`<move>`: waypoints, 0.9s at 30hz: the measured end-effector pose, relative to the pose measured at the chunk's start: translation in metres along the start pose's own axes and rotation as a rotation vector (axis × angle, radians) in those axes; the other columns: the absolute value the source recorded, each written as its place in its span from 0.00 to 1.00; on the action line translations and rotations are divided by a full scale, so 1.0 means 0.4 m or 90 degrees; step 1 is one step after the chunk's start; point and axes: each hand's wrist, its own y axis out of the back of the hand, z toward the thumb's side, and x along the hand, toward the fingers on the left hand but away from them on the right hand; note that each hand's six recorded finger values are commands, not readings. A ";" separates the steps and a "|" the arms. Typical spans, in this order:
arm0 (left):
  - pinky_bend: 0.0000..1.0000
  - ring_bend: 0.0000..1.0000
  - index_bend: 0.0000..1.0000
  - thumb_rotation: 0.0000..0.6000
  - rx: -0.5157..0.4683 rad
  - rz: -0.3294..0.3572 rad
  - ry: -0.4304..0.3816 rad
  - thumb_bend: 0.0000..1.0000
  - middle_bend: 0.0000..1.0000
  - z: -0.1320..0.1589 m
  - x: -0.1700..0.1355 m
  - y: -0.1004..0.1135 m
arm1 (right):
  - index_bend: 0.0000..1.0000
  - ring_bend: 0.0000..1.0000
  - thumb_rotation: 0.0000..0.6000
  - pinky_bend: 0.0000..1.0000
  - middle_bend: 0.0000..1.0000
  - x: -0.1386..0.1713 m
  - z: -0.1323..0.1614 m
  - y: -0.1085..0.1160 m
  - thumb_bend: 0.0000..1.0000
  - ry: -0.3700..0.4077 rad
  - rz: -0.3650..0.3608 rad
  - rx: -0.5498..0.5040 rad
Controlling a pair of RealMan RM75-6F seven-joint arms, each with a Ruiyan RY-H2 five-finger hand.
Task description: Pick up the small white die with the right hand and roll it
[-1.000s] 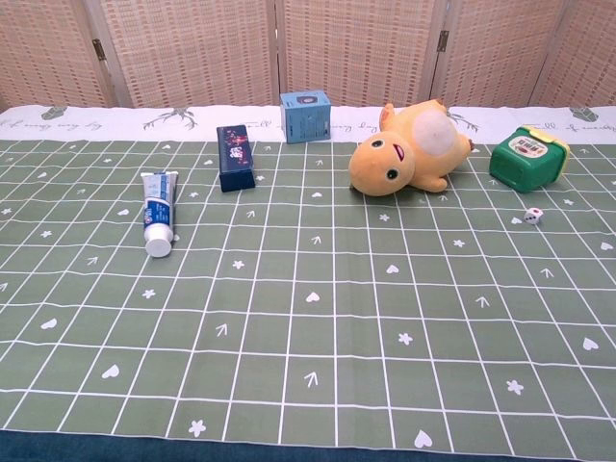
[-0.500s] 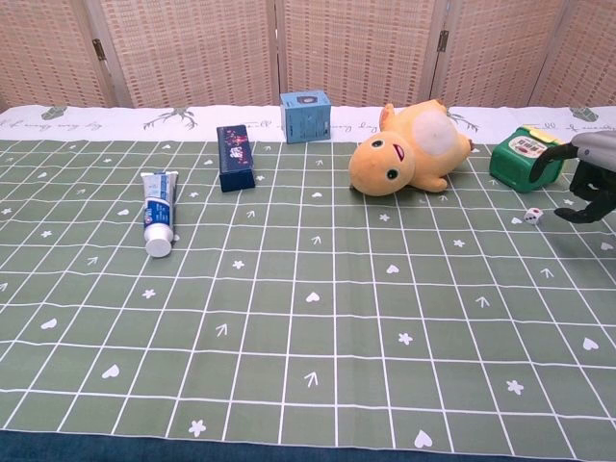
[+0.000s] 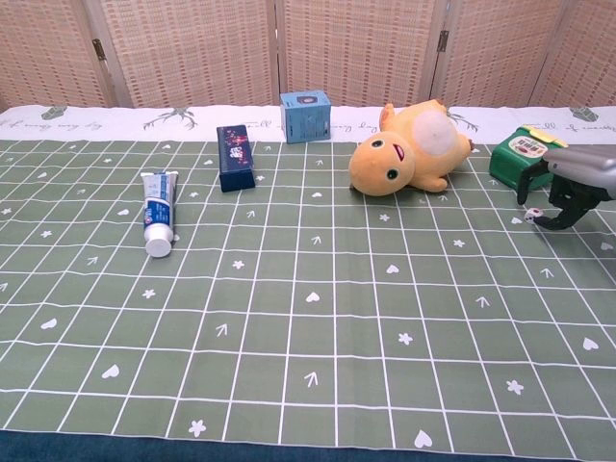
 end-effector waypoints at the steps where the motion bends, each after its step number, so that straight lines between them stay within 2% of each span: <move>1: 0.18 0.08 0.10 1.00 0.000 0.000 0.000 0.20 0.08 0.000 0.000 0.000 | 0.42 1.00 1.00 0.96 0.96 -0.003 -0.001 -0.002 0.31 -0.002 0.002 0.000; 13: 0.18 0.08 0.10 1.00 0.001 -0.001 -0.001 0.20 0.08 0.001 0.002 0.000 | 0.50 1.00 1.00 0.96 0.97 -0.012 -0.006 -0.013 0.33 -0.006 0.006 -0.011; 20: 0.18 0.08 0.10 1.00 0.002 -0.004 0.001 0.20 0.08 -0.002 0.002 -0.004 | 0.63 1.00 1.00 0.97 0.98 -0.011 -0.008 -0.011 0.34 -0.006 0.000 -0.012; 27: 0.18 0.08 0.10 1.00 0.003 -0.005 0.003 0.20 0.08 -0.004 0.000 -0.003 | 0.67 1.00 1.00 0.97 0.98 0.010 0.011 0.006 0.35 0.019 -0.013 -0.023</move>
